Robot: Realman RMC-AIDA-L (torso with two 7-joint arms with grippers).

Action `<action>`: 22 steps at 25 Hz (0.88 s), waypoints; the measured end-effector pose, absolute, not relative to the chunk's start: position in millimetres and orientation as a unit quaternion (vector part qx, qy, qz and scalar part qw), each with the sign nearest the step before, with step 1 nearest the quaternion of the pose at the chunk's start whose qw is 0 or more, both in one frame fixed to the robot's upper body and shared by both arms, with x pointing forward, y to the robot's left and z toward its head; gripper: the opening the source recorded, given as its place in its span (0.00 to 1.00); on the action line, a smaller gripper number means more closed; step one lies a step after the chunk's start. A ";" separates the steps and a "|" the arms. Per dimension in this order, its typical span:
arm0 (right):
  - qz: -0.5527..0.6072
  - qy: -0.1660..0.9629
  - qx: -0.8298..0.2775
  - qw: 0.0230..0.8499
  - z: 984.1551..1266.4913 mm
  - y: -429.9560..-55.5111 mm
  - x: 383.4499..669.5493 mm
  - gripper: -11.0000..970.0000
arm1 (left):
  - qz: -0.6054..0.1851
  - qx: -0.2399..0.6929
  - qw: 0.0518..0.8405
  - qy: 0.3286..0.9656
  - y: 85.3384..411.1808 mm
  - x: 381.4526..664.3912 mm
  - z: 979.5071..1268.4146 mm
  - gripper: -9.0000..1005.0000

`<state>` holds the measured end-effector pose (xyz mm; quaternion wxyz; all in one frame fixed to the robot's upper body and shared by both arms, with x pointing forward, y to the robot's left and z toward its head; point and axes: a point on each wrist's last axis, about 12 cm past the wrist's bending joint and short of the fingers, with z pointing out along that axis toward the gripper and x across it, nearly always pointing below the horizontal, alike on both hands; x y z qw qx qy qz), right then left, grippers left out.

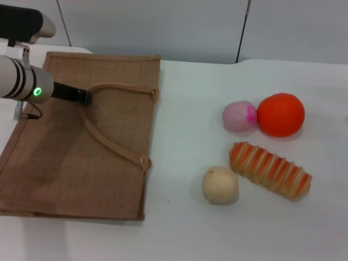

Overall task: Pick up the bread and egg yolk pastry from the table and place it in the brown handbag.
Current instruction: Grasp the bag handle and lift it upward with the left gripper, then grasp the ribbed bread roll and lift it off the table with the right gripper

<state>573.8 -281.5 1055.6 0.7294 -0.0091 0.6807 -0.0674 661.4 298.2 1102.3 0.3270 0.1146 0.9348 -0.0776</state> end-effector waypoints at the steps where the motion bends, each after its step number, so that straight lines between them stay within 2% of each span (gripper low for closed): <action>1: -0.068 0.681 -0.009 0.729 1055.5 -281.6 573.8 0.91 | -0.079 0.112 0.328 0.935 298.6 661.4 1102.3 0.34; 2: -0.068 0.681 -0.009 0.729 1055.5 -281.6 573.8 0.91 | -0.080 0.110 0.330 0.934 299.1 661.5 1102.7 0.30; 4: -0.068 0.681 -0.009 0.729 1055.3 -281.8 573.7 0.91 | -0.083 0.105 0.333 0.933 299.8 661.6 1103.2 0.13; 11: -0.052 0.696 -0.037 0.715 1051.5 -271.9 575.7 0.91 | -0.122 0.097 0.372 0.915 300.4 659.8 1103.9 0.13; 17: -0.020 0.712 -0.096 0.695 1049.6 -249.6 582.9 0.91 | -0.195 0.096 0.427 0.878 303.0 648.1 1102.6 0.13; 22: 0.031 0.709 -0.144 0.690 1066.4 -234.4 587.3 0.91 | -0.260 0.113 0.484 0.828 302.7 637.1 1109.7 0.13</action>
